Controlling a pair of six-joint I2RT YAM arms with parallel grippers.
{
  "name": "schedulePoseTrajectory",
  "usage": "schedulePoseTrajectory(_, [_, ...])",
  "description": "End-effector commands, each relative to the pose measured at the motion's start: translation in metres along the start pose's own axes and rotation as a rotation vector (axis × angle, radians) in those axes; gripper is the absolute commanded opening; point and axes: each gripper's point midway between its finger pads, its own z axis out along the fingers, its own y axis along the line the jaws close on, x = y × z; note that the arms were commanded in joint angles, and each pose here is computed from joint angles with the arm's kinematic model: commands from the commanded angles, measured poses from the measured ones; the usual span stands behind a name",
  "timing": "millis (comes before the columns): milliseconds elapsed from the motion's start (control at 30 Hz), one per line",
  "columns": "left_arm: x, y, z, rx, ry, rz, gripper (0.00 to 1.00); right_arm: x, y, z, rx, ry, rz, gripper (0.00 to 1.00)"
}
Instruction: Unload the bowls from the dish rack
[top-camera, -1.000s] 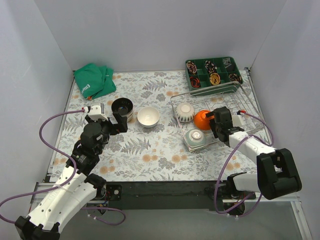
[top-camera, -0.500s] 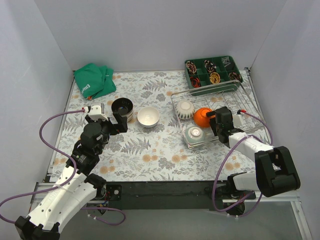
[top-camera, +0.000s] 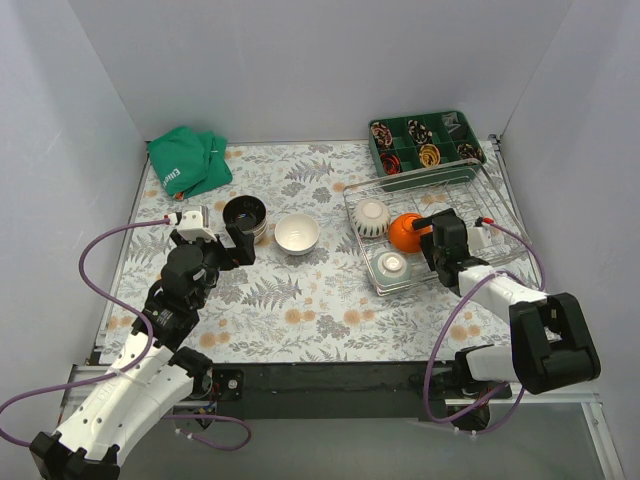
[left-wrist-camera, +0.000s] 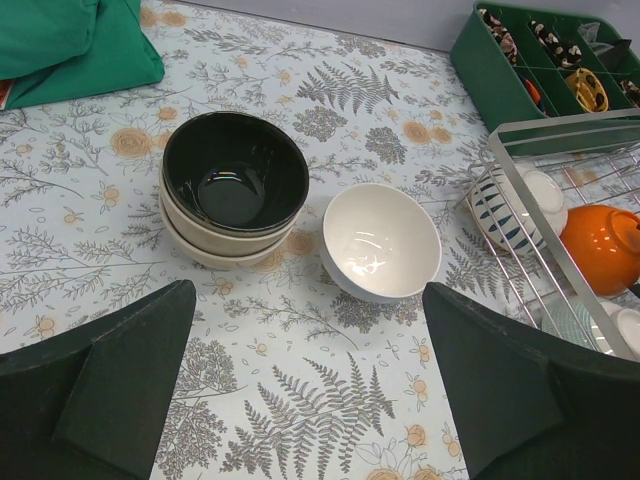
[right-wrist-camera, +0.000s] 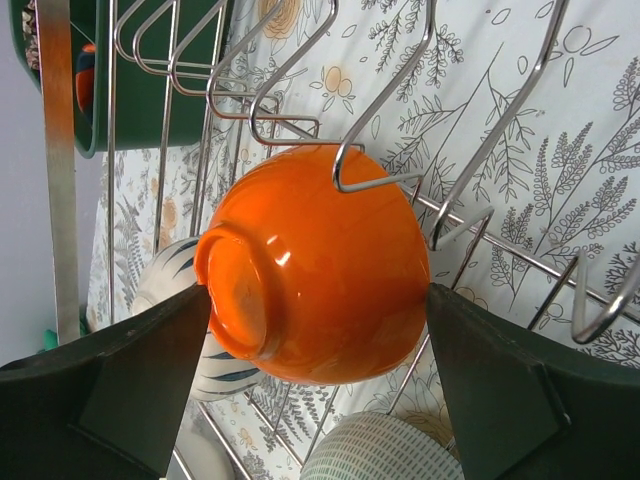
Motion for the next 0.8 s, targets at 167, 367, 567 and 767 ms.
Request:
schedulePoseTrajectory(167, [0.004,0.0,0.002,0.005,0.004,0.018,0.98,0.031,-0.07,-0.002,0.302,0.145,0.014,0.98])
schedulePoseTrajectory(367, [0.003,0.0,0.002,0.002,0.001,0.019,0.98,0.031,-0.071,0.001,0.32,0.15,0.025,0.98])
schedulePoseTrajectory(567, [0.005,0.001,0.003,-0.003,0.007,0.022,0.98,0.044,-0.084,0.004,0.371,0.201,0.034,0.98])
schedulePoseTrajectory(767, [0.005,0.001,0.003,-0.003,0.007,0.024,0.98,0.053,-0.098,0.007,0.395,0.223,0.043,0.99])
